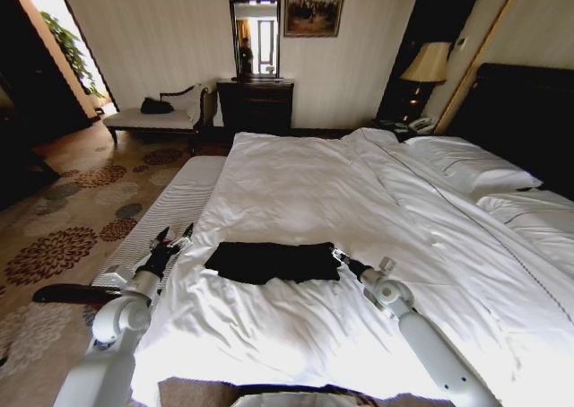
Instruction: Fold the clothes on the bed.
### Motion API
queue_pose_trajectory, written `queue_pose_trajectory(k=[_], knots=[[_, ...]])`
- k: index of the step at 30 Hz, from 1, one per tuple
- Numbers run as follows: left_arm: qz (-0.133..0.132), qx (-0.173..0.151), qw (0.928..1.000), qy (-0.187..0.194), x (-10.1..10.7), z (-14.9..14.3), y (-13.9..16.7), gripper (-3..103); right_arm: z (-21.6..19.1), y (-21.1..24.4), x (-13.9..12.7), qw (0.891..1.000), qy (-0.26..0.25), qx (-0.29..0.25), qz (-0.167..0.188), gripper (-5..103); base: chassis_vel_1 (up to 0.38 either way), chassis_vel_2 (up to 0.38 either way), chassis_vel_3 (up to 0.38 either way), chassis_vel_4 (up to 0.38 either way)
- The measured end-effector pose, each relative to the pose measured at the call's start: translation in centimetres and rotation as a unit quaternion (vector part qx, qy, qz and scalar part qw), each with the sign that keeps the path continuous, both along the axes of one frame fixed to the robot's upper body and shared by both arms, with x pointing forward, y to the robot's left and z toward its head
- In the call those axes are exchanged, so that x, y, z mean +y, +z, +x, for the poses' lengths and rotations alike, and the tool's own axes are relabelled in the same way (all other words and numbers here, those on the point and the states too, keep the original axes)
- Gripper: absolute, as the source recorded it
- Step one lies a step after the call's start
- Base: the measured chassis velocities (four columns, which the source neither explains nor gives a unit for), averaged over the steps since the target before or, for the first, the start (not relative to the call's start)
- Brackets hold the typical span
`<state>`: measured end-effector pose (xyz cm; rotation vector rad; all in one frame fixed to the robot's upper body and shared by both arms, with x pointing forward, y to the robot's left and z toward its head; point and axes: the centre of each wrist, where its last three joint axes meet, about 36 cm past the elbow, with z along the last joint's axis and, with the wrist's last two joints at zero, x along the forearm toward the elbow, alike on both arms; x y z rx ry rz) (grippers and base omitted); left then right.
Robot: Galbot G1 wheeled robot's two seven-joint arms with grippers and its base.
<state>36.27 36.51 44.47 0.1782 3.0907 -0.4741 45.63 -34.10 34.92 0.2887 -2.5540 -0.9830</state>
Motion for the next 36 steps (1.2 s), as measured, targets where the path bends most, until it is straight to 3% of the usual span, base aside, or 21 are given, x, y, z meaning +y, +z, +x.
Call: queue_pose_trajectory(k=[7,13,29,34,36], knots=[[0.001,0.001,1.0000,0.000,-0.1,-0.3,0.0,100,0.5,0.9,-0.5,0.999,-0.024,-0.029,0.008,100,0.000,0.000,0.000,0.000],[0.001,0.005,1.0000,0.000,-0.3,-0.6,-0.3,100,0.3,-0.5,-0.5,0.999,-0.015,-0.018,-0.030,100,0.000,0.000,0.000,0.000],[0.007,0.010,0.9999,0.002,-0.2,-1.3,-0.4,100,-0.4,-2.7,1.2,0.999,0.014,0.003,-0.031,100,0.000,0.000,0.000,0.000],[0.008,0.011,0.9999,0.000,-0.3,-1.3,-0.4,100,-0.4,-2.8,1.4,1.000,0.016,0.004,-0.027,85,0.000,0.000,0.000,0.000],[0.008,0.011,0.9999,0.000,-0.4,-1.2,-0.4,100,-0.6,-3.0,1.4,1.000,0.015,0.005,-0.025,74,0.000,0.000,0.000,0.000]])
